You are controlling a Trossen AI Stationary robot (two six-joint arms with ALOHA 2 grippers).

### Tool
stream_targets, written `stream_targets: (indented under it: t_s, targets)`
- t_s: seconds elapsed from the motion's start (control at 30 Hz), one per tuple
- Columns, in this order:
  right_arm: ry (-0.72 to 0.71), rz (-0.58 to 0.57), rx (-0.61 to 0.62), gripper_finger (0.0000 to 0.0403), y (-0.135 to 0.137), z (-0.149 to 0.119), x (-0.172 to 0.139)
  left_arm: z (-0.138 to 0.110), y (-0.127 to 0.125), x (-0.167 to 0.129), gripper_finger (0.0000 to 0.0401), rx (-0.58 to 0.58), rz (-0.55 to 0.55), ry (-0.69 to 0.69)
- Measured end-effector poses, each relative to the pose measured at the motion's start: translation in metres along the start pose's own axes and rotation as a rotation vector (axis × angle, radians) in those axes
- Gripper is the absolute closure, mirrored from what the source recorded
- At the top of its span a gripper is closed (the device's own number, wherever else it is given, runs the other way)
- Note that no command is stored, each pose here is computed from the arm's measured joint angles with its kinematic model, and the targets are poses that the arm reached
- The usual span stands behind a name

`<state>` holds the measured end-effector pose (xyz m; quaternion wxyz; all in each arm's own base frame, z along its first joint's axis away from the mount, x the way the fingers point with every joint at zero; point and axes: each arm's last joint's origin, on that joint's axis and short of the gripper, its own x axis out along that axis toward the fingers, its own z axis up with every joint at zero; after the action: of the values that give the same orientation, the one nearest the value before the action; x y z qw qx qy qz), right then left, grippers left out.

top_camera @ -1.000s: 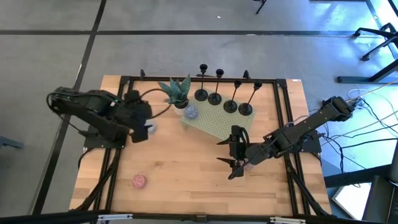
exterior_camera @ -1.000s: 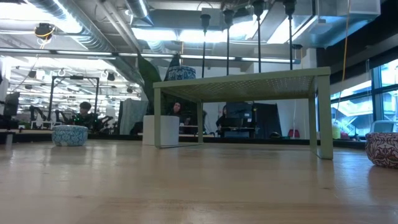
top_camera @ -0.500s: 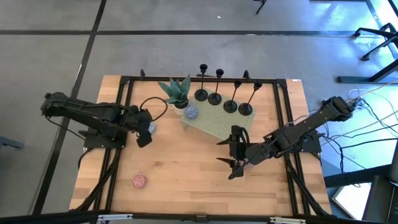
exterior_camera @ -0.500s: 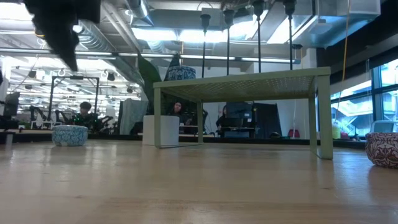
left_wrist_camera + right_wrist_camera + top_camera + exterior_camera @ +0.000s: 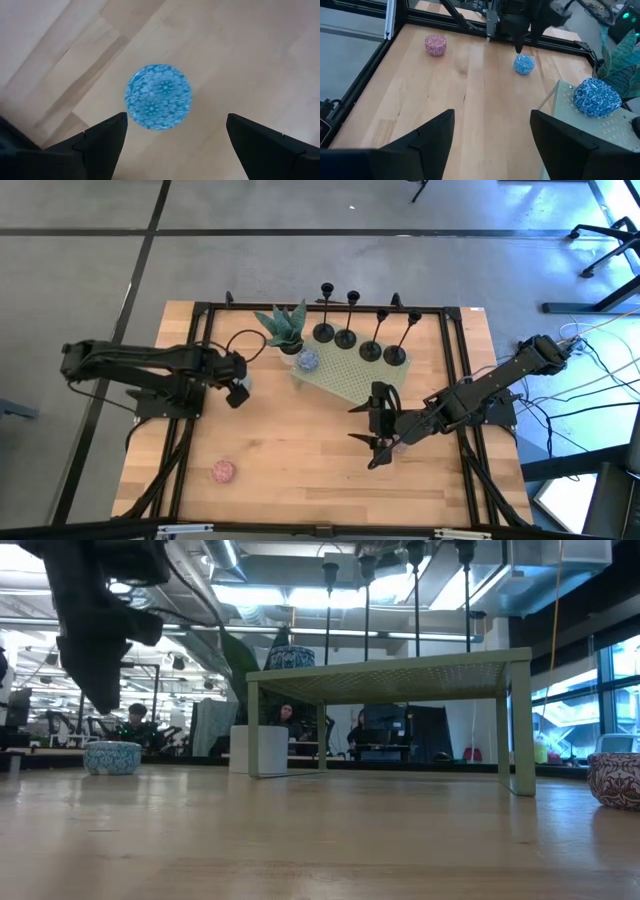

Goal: Stock candles and holders on shelf
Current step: Align the light blue scented candle with the other scented candle on the shelf

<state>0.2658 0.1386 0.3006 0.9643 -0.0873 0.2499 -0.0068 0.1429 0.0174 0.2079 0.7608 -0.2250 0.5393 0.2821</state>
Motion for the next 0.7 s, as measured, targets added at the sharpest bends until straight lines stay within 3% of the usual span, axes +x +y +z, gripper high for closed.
stream_targets:
  t_s: [0.27, 0.7]
  targets:
    - [0.0, -0.001, -0.009, 0.0139, 0.0, 0.0, 0.0, -0.001, 0.007, 0.026, 0.0063, -0.033, -0.079, -0.013]
    - [0.003, -0.009, -0.004, 0.0139, -0.003, 0.0, 0.001, 0.001, 0.02, 0.033, 0.0063, -0.081, -0.034, -0.009]
